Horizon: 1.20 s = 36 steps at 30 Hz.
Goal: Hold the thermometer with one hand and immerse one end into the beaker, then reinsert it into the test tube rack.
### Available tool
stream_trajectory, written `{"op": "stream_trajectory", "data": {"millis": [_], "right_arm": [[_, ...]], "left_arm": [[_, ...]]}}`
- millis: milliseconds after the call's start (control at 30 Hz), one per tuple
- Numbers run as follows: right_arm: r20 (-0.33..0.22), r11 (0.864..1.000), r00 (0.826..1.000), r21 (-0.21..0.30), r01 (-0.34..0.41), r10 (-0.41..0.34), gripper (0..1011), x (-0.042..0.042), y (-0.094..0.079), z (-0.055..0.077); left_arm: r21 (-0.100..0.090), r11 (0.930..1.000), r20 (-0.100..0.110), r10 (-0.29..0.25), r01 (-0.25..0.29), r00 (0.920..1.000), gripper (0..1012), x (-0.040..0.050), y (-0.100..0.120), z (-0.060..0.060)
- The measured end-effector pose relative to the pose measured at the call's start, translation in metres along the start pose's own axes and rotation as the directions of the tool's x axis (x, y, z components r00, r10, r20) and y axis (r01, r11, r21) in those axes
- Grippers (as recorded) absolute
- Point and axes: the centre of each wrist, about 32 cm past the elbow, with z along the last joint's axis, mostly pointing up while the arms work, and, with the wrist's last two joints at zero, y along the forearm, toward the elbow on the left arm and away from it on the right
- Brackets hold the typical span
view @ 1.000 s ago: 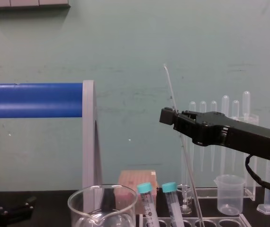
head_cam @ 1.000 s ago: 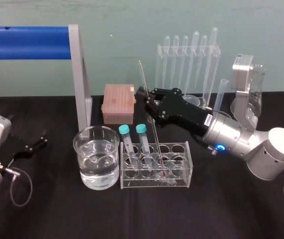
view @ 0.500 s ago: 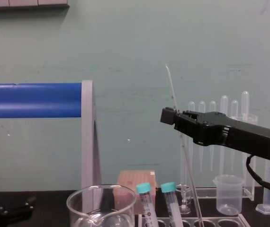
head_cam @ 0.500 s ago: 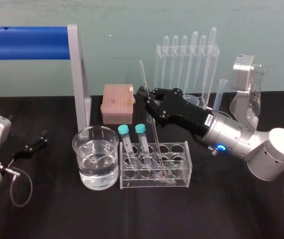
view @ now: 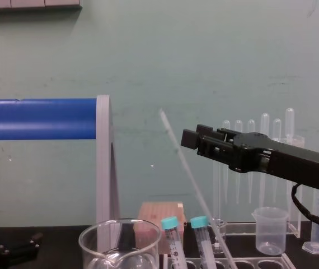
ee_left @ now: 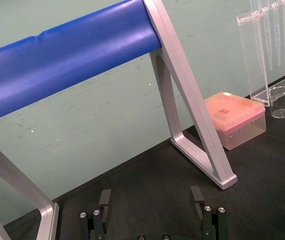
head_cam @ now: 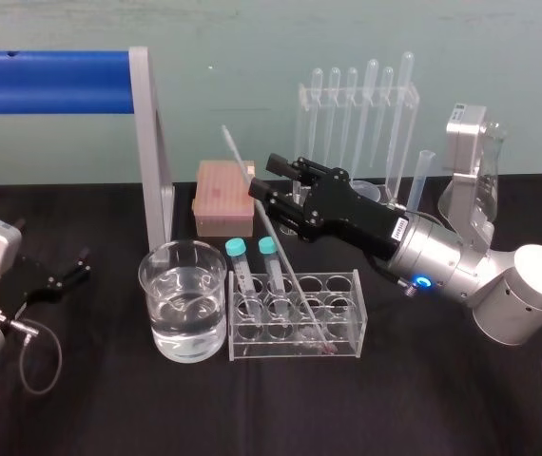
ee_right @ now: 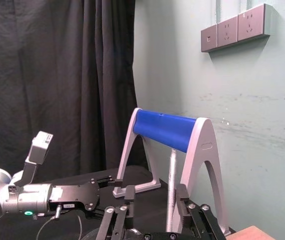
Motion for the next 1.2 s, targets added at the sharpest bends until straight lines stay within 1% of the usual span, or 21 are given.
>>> {"op": "stream_trajectory", "data": {"millis": [33,100,133,233,267,433,533,567,633,667,700,733,767,800,900,933,967,1000,1033,1100,1200], "right_arm": [[0.0,1.0,1.0,0.0,0.0,0.0,526,0.0,0.0,0.0],[0.0,1.0,1.0,0.0,0.0,0.0,589,-0.0001,0.0,0.0],[0.0,1.0,1.0,0.0,0.0,0.0,650,-0.0001,0.0,0.0],[-0.001,1.0,1.0,0.0,0.001,-0.001,707,-0.0001,0.0,0.0],[-0.001,1.0,1.0,0.0,0.001,-0.001,762,-0.0001,0.0,0.0],[-0.002,1.0,1.0,0.001,0.004,-0.004,892,-0.0002,0.0,0.0],[-0.026,0.994,0.995,0.027,0.102,-0.101,971,-0.0013,-0.005,0.003],[-0.036,0.983,0.983,0.038,0.181,-0.18,998,-0.0015,-0.01,0.005],[-0.041,0.965,0.966,0.038,0.258,-0.257,1002,-0.0016,-0.016,0.005],[-0.039,0.954,0.954,0.036,0.298,-0.297,1002,-0.0014,-0.02,0.005],[-0.035,0.939,0.939,0.029,0.342,-0.341,1003,-0.0019,-0.024,0.004],[-0.028,0.898,0.897,0.0,0.441,-0.44,1002,-0.0038,-0.034,0.0],[-0.023,0.875,0.874,-0.018,0.484,-0.485,1003,-0.0052,-0.038,-0.002],[-0.008,0.828,0.829,-0.053,0.558,-0.56,1002,-0.0083,-0.047,-0.007],[0.012,0.766,0.771,-0.104,0.635,-0.637,1002,-0.0138,-0.057,-0.016],[0.019,0.749,0.756,-0.119,0.652,-0.655,1003,-0.0155,-0.059,-0.019],[0.029,0.719,0.73,-0.147,0.679,-0.683,1002,-0.0192,-0.064,-0.024],[0.031,0.708,0.72,-0.158,0.689,-0.693,1003,-0.0207,-0.065,-0.026],[0.037,0.687,0.702,-0.177,0.705,-0.711,1003,-0.0232,-0.067,-0.03],[0.037,0.686,0.702,-0.179,0.705,-0.711,1003,-0.0232,-0.067,-0.03],[0.036,0.692,0.707,-0.174,0.701,-0.706,1003,-0.0223,-0.067,-0.029]], "left_arm": [[0.0,1.0,0.0,0.0,0.0,1.0,1008,0.0,0.0,0.0],[0.0,1.0,0.0,0.0,0.0,1.0,1008,0.0,0.0,0.0],[0.0,1.0,0.0,0.0,0.0,1.0,1008,0.0,0.0,0.0],[0.0,1.0,0.0,0.0,0.0,1.0,1008,0.0,0.0,0.0],[0.0,1.0,0.0,0.0,0.0,1.0,1008,0.0,0.0,0.0],[0.0,1.0,0.0,0.0,0.0,1.0,1008,0.0,0.0,0.0],[0.0,1.0,0.0,0.0,0.0,1.0,1008,0.0,0.0,0.0],[0.0,1.0,0.0,0.0,0.0,1.0,1008,0.0,0.0,0.0],[0.0,1.0,0.0,0.0,0.0,1.0,1008,0.0,0.0,0.0],[0.0,1.0,0.0,0.0,0.0,1.0,1008,0.0,0.0,0.0],[0.0,1.0,0.0,0.0,0.0,1.0,1008,0.0,0.0,0.0],[0.0,1.0,0.0,0.0,0.0,1.0,1008,0.0,0.0,0.0],[0.0,1.0,0.0,0.0,0.0,1.0,1008,0.0,0.0,0.0],[0.0,1.0,0.0,0.0,0.0,1.0,1008,0.0,0.0,0.0],[0.0,1.0,0.0,0.0,0.0,1.0,1008,0.0,0.0,0.0],[0.0,1.0,0.0,0.0,0.0,1.0,1008,0.0,0.0,0.0],[0.0,1.0,0.0,0.0,0.0,1.0,1008,0.0,0.0,0.0],[0.0,1.0,0.0,0.0,0.0,1.0,1008,0.0,0.0,0.0],[0.0,1.0,0.0,0.0,0.0,1.0,1008,0.0,0.0,0.0],[0.0,1.0,0.0,0.0,0.0,1.0,1008,0.0,0.0,0.0],[0.0,1.0,0.0,0.0,0.0,1.0,1008,0.0,0.0,0.0]]}}
